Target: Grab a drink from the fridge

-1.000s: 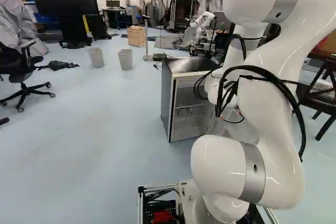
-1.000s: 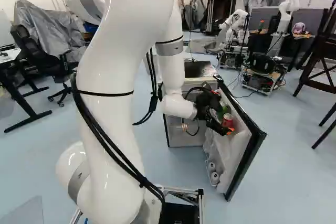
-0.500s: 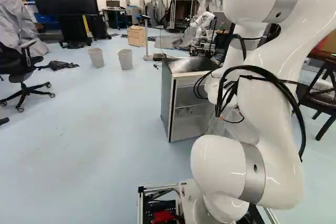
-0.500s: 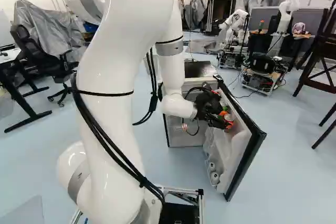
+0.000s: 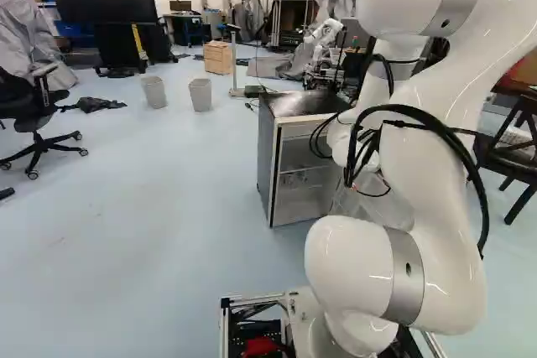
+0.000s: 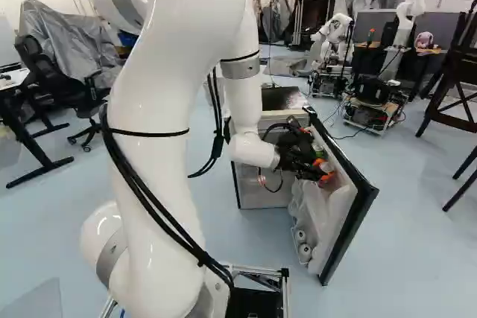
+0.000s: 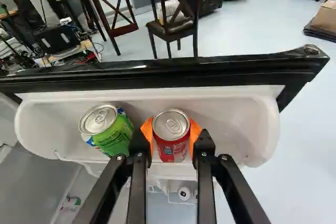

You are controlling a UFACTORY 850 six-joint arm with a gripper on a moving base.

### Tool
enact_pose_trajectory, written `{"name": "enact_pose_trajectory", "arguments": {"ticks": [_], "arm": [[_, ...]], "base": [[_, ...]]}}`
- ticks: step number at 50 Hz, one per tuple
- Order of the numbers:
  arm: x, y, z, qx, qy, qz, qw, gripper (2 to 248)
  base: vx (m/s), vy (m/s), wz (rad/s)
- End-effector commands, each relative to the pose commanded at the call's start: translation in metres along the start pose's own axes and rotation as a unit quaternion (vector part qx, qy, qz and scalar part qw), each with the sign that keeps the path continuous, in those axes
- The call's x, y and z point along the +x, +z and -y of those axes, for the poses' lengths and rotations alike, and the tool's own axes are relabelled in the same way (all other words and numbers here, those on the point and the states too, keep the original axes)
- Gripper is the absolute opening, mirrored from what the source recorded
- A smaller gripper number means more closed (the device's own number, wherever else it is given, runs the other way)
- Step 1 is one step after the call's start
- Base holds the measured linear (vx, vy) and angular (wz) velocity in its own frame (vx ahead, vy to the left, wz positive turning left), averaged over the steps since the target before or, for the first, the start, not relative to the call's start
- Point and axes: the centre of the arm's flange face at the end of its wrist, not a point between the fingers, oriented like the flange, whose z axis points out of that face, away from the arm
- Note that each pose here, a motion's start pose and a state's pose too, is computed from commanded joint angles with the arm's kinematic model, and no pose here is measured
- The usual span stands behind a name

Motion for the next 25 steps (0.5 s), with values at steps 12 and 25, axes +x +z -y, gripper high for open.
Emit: {"name": "enact_pose_trajectory", "arguments": {"ticks": [12, 25], "arm": [[0.0, -0.013, -0.003, 0.008, -0.003, 0.0, 1.0, 90], [-0.006, -0.034, -0.014, 0.017, -0.015, 0.007, 0.9997, 90]], "base": [[0.0, 0.0, 0.0], [0.0, 0.0, 0.0]]}}
